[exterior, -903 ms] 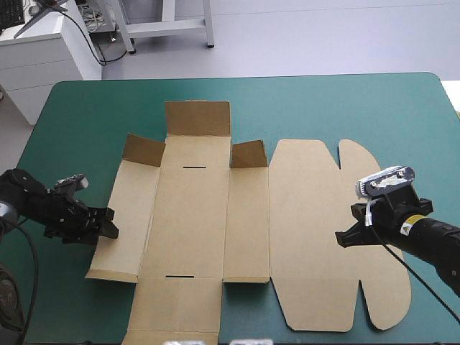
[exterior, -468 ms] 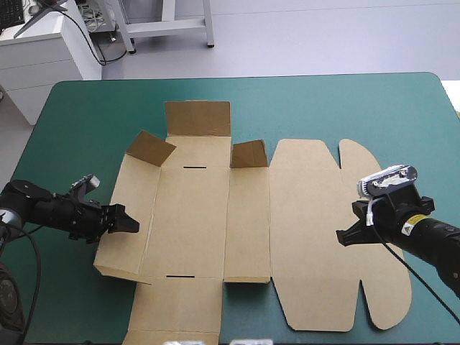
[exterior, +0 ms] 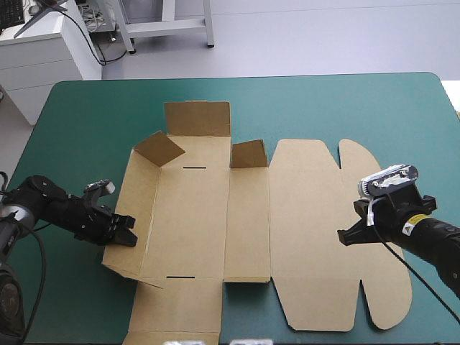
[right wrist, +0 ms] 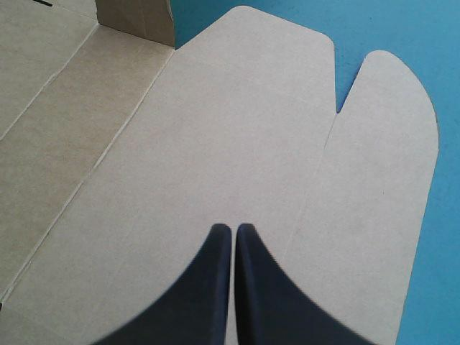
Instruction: Fold the box
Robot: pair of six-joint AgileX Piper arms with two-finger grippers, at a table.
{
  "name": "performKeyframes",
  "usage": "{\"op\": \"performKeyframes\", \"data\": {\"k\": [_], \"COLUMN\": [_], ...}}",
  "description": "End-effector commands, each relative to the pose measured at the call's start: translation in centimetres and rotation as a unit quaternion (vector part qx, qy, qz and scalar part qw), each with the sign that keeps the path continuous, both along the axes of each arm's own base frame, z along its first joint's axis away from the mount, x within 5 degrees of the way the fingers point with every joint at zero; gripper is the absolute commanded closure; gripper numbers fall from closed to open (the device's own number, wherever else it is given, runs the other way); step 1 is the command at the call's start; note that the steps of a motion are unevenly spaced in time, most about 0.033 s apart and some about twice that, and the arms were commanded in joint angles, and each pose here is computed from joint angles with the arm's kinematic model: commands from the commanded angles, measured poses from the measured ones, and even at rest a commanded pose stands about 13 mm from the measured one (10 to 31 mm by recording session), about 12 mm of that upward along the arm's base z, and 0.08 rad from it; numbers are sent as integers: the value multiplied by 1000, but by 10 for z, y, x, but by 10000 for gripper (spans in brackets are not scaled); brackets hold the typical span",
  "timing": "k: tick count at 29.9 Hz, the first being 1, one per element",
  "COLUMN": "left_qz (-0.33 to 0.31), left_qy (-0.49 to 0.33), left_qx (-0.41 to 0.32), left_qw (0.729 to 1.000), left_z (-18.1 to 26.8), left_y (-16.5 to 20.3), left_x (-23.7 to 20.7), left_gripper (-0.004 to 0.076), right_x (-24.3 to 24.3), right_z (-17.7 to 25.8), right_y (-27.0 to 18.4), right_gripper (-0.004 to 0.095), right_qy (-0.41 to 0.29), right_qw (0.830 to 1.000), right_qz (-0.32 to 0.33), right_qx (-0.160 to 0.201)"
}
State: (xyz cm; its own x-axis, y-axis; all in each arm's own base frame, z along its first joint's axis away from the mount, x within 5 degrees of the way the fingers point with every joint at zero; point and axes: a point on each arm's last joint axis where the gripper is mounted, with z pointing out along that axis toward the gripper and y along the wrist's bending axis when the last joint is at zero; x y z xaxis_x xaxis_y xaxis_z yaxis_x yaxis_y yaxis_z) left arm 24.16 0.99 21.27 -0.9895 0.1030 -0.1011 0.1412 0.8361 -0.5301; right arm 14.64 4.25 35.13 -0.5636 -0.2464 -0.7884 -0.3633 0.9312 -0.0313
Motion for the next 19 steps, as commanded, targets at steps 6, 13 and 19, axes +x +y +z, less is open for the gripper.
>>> {"op": "performKeyframes", "data": {"k": [6, 13, 19], "left_qz": [-112, -173, -252], "left_qy": [-34, -140, -221], "left_qx": [90, 175, 272], "left_qw": [989, 959, 902], "left_z": [44, 98, 136], "left_y": [-12, -27, -44], "left_x": [13, 43, 68], "left_gripper": [732, 732, 732], "right_x": [2, 3, 2], "right_z": [14, 15, 14], "right_y": [-1, -1, -1], "right_gripper": [908, 908, 908], "right_qy": [-47, -52, -41], "right_qw": [999, 999, 999], "right_qz": [-7, -8, -9], "right_qx": [8, 10, 10]}}
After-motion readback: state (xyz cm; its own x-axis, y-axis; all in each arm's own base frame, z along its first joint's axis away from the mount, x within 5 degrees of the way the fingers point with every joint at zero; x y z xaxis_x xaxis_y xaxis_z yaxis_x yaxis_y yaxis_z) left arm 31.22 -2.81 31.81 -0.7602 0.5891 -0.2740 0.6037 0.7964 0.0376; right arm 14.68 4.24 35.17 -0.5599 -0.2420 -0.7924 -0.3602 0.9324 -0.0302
